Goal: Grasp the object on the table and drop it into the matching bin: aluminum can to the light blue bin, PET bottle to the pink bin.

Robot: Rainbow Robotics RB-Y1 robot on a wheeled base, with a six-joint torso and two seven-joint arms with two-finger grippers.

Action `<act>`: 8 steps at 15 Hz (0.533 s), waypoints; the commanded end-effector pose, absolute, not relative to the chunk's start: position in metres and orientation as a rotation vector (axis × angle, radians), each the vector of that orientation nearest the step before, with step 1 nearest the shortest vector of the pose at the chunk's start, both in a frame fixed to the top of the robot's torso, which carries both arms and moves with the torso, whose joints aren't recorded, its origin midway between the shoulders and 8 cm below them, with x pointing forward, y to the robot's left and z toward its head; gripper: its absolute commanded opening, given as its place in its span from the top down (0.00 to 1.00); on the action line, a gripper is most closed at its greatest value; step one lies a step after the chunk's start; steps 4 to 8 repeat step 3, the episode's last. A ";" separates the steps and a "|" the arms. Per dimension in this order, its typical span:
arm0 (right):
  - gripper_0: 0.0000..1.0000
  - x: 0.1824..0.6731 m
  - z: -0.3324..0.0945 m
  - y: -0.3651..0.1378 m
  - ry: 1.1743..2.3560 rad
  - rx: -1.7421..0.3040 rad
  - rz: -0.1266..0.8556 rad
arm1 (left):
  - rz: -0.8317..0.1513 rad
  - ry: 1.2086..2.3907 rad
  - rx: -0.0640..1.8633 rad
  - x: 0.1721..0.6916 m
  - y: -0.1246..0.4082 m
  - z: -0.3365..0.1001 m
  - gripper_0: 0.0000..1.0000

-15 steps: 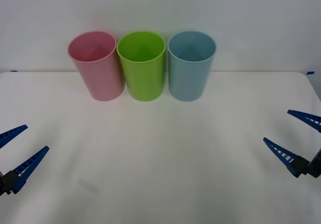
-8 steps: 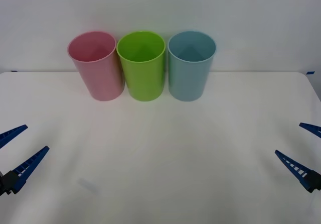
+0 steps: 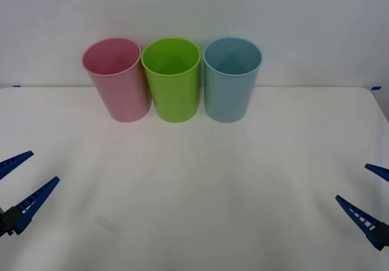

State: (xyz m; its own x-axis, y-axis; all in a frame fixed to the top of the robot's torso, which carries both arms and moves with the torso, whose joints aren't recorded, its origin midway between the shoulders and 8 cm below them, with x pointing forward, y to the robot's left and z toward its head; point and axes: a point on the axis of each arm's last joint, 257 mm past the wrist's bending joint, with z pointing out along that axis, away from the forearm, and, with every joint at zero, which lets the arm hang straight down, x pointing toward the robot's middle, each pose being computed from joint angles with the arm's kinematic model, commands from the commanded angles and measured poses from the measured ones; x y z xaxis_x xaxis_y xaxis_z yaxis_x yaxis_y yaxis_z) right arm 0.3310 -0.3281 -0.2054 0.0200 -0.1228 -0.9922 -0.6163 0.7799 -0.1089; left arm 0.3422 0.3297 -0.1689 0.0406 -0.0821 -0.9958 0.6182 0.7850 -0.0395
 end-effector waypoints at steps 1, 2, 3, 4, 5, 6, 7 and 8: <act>0.00 0.330 -0.207 -0.327 1.528 -0.615 0.429 | -0.567 1.441 0.465 0.342 0.330 -0.169 0.00; 0.00 0.330 -0.207 -0.327 1.528 -0.615 0.429 | -0.567 1.441 0.465 0.342 0.330 -0.169 0.00; 0.00 0.330 -0.207 -0.327 1.528 -0.615 0.429 | -0.567 1.441 0.465 0.342 0.330 -0.169 0.00; 0.00 0.330 -0.207 -0.327 1.528 -0.615 0.429 | -0.567 1.441 0.465 0.342 0.330 -0.169 0.00; 0.00 0.330 -0.207 -0.327 1.528 -0.615 0.429 | -0.567 1.441 0.465 0.342 0.330 -0.169 0.00; 0.00 0.330 -0.207 -0.327 1.528 -0.615 0.429 | -0.567 1.441 0.465 0.342 0.330 -0.169 0.00; 0.00 0.330 -0.207 -0.327 1.528 -0.615 0.429 | -0.567 1.441 0.465 0.342 0.330 -0.169 0.00; 0.00 0.330 -0.207 -0.327 1.528 -0.615 0.429 | -0.567 1.441 0.465 0.342 0.330 -0.169 0.00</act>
